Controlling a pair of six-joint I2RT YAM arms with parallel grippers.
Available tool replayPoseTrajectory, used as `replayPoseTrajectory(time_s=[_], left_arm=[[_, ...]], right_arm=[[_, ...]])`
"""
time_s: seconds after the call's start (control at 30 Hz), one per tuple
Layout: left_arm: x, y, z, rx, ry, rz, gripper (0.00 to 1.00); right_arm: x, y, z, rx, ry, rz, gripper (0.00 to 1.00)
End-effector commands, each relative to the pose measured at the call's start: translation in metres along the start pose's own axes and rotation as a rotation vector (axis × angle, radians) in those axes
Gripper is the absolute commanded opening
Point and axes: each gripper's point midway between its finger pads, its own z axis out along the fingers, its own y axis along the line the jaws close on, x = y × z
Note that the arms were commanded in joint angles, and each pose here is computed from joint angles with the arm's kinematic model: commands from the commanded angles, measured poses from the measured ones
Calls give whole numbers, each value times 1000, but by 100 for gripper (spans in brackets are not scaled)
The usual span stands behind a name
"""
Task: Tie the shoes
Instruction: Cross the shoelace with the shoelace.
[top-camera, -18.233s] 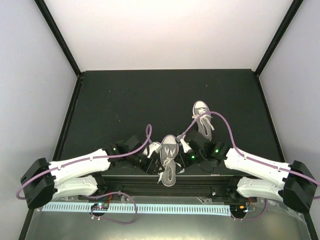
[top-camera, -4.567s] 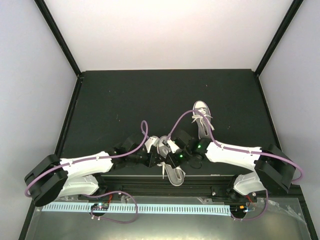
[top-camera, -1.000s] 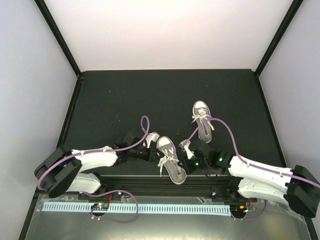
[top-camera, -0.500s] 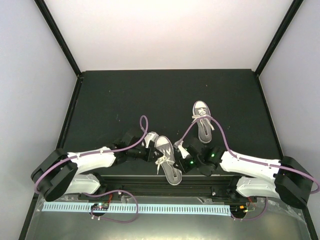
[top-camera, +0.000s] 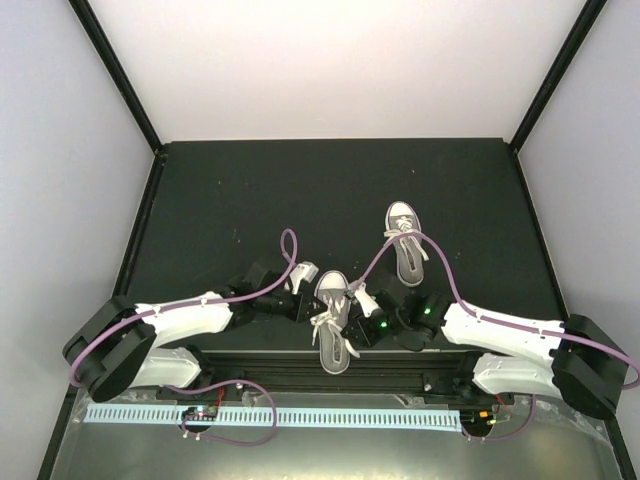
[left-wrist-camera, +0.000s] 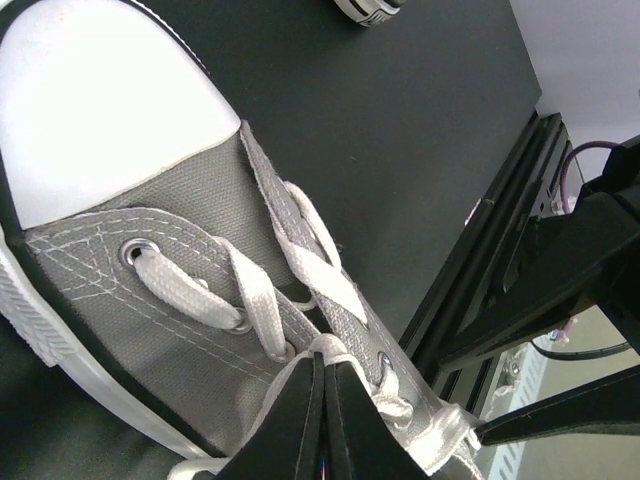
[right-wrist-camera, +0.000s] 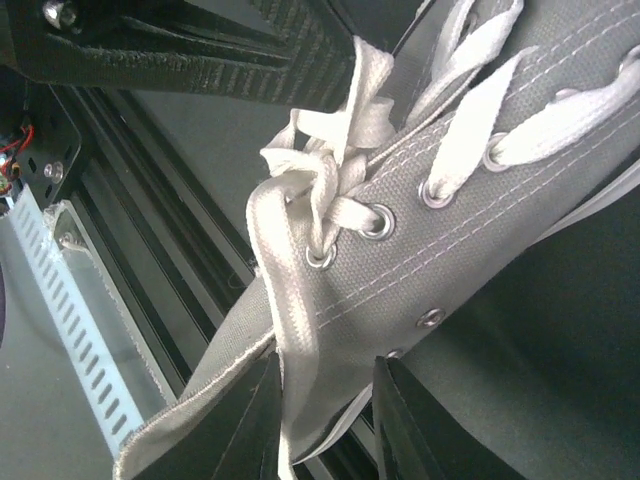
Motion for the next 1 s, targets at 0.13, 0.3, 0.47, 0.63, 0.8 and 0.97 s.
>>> replayPoseTrajectory(time_s=[0.13,0.3,0.47,0.63,0.8,0.97], left_arm=[[-13,-8,-1,17,-20,27,2],[-13,-8,-1,20,-20,28,2],[-14,-9,-2,20,-21,32,3],[-13,-9,-5,8,-21,55,2],[-11,-12,-10,13,-25,76,2],[-10,-18,-18,27,-44,105,2]], right_arm=[[-4,9,2,-46,-14,-26,25],[2,11,9,-76,18,-24,25],[4,8,9,-68,15,-23,8],[-15,12,-11,-7,-22,-53,6],[-36,22,-16,-3,-46,-76,3],[-47,30,-3,-29,-41,-80,2]])
